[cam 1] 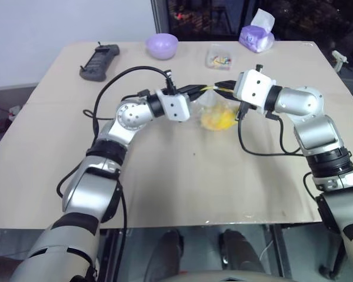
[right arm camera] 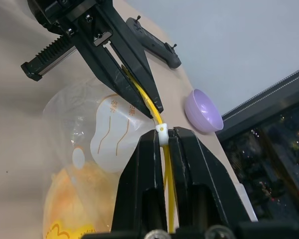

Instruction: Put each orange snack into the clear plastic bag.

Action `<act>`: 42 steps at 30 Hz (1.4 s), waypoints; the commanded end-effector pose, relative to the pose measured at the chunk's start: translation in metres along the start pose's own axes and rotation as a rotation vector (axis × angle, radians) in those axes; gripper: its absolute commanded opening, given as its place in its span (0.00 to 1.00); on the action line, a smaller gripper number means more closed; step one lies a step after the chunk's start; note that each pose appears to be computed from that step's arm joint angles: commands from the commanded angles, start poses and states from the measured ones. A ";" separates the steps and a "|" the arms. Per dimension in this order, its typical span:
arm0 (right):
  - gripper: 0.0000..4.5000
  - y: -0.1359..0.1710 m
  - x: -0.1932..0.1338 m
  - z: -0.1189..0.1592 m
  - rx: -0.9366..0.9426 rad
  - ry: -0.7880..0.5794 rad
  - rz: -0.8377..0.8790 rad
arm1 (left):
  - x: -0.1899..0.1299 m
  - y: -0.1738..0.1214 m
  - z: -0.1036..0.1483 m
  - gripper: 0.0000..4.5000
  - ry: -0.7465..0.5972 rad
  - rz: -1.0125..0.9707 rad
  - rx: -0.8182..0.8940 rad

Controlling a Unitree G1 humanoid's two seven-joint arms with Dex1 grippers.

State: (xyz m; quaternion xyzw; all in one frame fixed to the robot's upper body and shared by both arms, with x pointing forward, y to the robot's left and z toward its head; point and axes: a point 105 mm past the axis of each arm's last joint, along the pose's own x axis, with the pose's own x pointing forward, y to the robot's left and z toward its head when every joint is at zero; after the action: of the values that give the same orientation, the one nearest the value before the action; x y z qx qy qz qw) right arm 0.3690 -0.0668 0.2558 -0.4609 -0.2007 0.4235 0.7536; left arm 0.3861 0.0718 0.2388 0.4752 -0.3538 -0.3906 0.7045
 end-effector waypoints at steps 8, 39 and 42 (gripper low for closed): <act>0.06 -0.016 -0.010 -0.005 -0.039 0.043 -0.063 | -0.008 0.017 -0.014 0.00 0.088 0.081 0.060; 0.06 -0.014 -0.076 -0.051 0.307 0.219 -0.052 | -0.014 0.049 -0.032 0.00 0.191 0.298 0.110; 0.06 -0.027 -0.066 -0.047 0.287 0.184 -0.118 | -0.005 0.054 -0.028 0.00 0.175 0.333 0.105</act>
State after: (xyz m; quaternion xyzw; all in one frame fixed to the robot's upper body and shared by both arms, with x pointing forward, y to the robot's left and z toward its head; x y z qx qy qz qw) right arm 0.3734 -0.1491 0.2342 -0.3674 -0.0492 0.3909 0.8425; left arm 0.4196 0.0991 0.2518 0.4948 -0.3502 -0.2426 0.7575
